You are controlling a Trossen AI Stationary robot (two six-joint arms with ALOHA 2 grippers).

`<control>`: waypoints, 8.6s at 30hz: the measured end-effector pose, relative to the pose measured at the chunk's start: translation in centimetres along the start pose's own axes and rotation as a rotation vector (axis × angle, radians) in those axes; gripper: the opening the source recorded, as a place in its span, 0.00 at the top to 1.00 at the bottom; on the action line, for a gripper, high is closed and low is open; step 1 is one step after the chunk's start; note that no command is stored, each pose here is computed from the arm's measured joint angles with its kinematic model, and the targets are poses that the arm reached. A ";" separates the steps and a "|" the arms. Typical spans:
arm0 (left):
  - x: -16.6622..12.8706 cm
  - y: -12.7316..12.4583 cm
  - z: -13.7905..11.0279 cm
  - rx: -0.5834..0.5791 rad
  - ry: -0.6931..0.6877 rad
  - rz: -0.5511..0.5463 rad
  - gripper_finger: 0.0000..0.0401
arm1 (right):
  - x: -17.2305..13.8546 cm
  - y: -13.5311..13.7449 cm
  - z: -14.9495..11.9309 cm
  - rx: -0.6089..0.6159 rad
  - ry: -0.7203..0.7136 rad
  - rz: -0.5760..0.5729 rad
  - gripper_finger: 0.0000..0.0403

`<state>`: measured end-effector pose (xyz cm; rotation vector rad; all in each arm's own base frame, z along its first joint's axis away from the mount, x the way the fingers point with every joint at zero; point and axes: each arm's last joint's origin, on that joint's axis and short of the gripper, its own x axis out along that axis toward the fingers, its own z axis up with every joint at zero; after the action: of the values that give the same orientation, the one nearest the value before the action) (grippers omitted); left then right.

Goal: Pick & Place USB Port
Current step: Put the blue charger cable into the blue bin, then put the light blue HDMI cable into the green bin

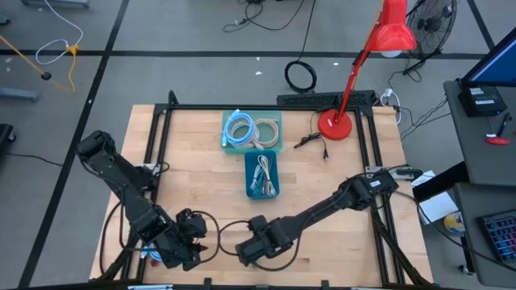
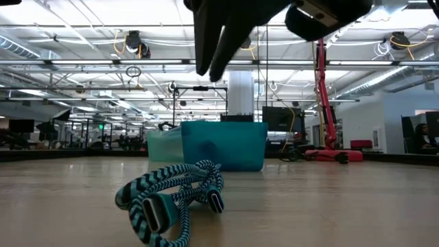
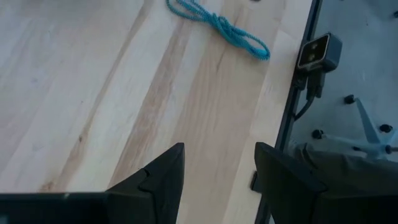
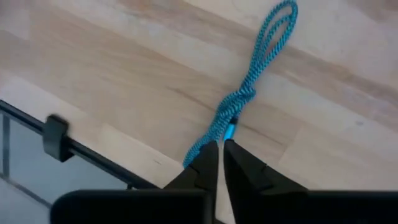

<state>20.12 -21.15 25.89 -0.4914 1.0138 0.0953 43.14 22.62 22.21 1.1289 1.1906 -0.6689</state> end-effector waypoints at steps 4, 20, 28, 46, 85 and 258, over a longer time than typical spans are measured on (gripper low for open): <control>-0.1 -0.1 -0.2 0.007 -0.016 0.004 0.51 | 0.0 -0.1 0.6 0.000 0.026 -0.021 0.86; -1.8 -1.3 -4.2 0.159 -0.054 -0.021 0.51 | 3.8 -1.1 1.9 0.033 0.022 -0.010 0.54; -2.9 -1.8 -6.5 0.198 -0.064 -0.049 0.51 | 4.7 -1.3 2.0 0.040 0.019 0.016 0.56; -3.0 -1.8 -6.7 0.144 -0.090 -0.049 0.51 | 6.9 -2.7 2.2 0.049 0.043 0.011 0.87; -2.9 -2.0 -6.1 0.079 -0.136 -0.060 0.51 | -5.4 -5.7 19.4 0.140 -0.537 -0.059 0.94; 0.8 8.9 -6.9 -0.289 0.644 0.653 0.54 | -20.8 -14.2 0.9 -0.550 -0.514 0.244 1.00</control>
<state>12.43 -16.43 19.12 -0.4418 1.7829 0.7090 24.94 13.95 37.34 0.5722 0.7114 -0.3727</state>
